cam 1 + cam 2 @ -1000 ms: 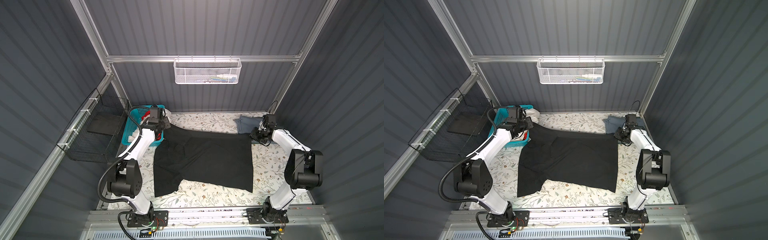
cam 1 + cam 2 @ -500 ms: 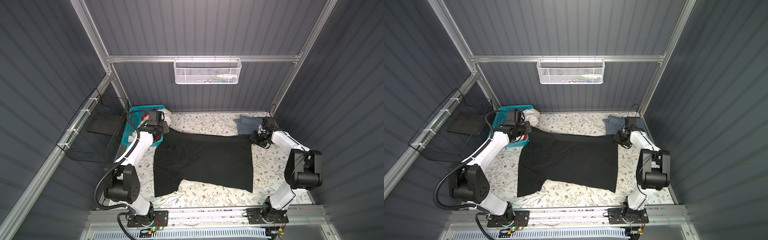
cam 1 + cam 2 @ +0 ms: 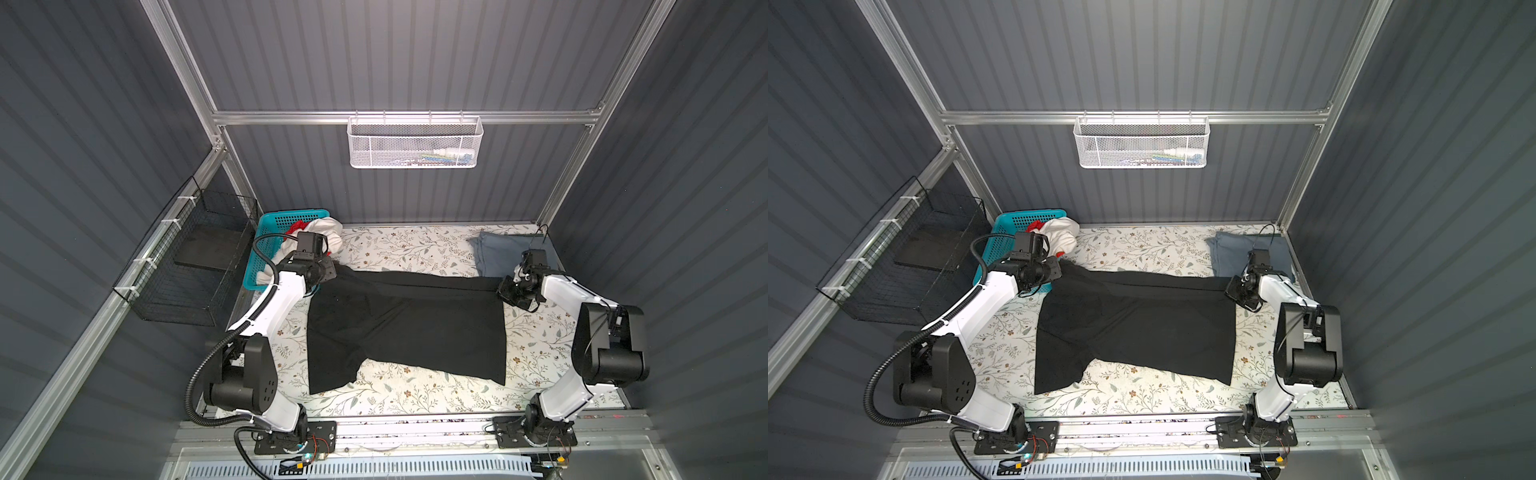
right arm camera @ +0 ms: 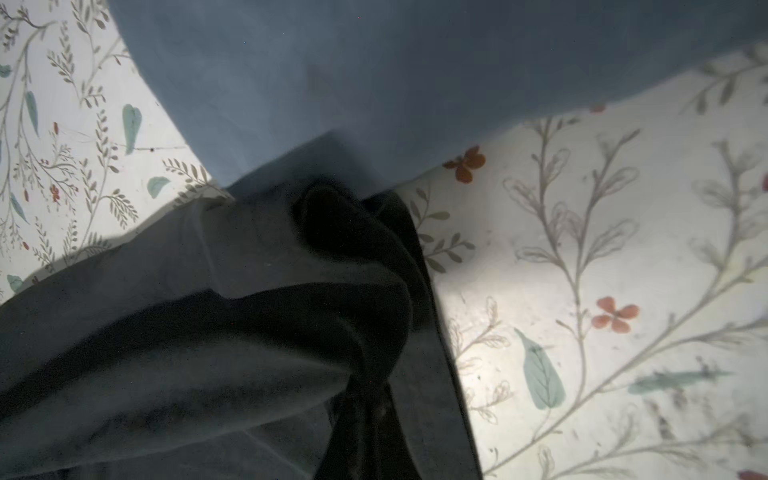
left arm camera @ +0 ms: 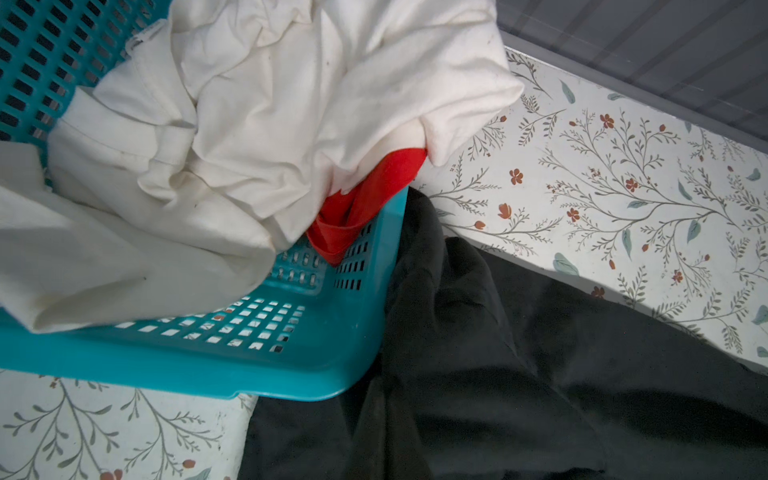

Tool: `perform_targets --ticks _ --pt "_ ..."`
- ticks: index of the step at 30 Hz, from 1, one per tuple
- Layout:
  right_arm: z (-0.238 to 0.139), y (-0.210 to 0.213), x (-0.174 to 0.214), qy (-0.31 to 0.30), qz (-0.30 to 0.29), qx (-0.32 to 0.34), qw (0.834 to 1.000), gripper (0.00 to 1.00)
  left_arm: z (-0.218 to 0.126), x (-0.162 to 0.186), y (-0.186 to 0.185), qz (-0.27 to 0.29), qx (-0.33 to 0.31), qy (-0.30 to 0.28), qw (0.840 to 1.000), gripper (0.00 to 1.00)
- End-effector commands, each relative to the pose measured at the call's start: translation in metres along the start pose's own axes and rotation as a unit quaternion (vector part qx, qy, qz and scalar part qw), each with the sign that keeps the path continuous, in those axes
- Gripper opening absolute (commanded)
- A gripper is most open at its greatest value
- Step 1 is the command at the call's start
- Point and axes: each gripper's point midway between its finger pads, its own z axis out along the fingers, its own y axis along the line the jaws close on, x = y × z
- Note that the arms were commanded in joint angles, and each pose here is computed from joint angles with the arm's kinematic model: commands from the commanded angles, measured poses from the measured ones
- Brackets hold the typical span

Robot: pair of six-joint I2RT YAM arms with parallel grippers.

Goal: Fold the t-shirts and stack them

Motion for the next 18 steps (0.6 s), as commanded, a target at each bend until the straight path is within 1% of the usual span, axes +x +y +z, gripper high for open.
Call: perform_targets --ticks 1,7,11,12,13,14,15,16,18 --pt "0.001 0.001 0.0 -0.014 0.017 -0.013 1.0 0.0 0.009 0.007 0.011 0.002 -0.02 0.012 1.0 0.0" --pt "0.01 -0.012 0.013 -0.007 0.033 0.003 0.999 0.0 0.018 0.015 0.016 0.003 -0.032 0.023 0.999 0.0" --pt "0.013 -0.014 0.017 -0.001 0.034 0.004 0.999 0.0 0.017 0.016 0.021 0.004 -0.044 0.02 0.999 0.0" --pt "0.013 -0.014 0.016 -0.001 0.034 0.003 0.999 0.03 0.017 0.017 0.024 0.005 -0.049 0.02 0.999 0.0" --pt "0.013 -0.014 0.018 0.001 0.032 0.003 0.999 0.07 0.015 0.017 0.025 0.005 -0.053 0.019 0.998 0.0" --pt "0.013 -0.014 0.017 0.0 0.031 0.003 1.0 0.16 0.014 0.017 0.026 0.006 -0.054 0.018 0.998 0.0" --pt "0.012 -0.014 0.017 -0.001 0.03 0.004 1.0 0.31 0.013 0.018 0.027 0.005 -0.054 0.016 0.998 0.0" --pt "0.01 -0.014 0.016 -0.001 0.028 0.004 1.0 0.41 0.012 0.019 0.026 0.005 -0.053 0.016 0.998 0.0" --pt "0.006 -0.01 0.013 -0.003 0.025 -0.003 1.0 0.47 0.013 0.022 0.027 0.005 -0.051 0.019 0.999 0.0"
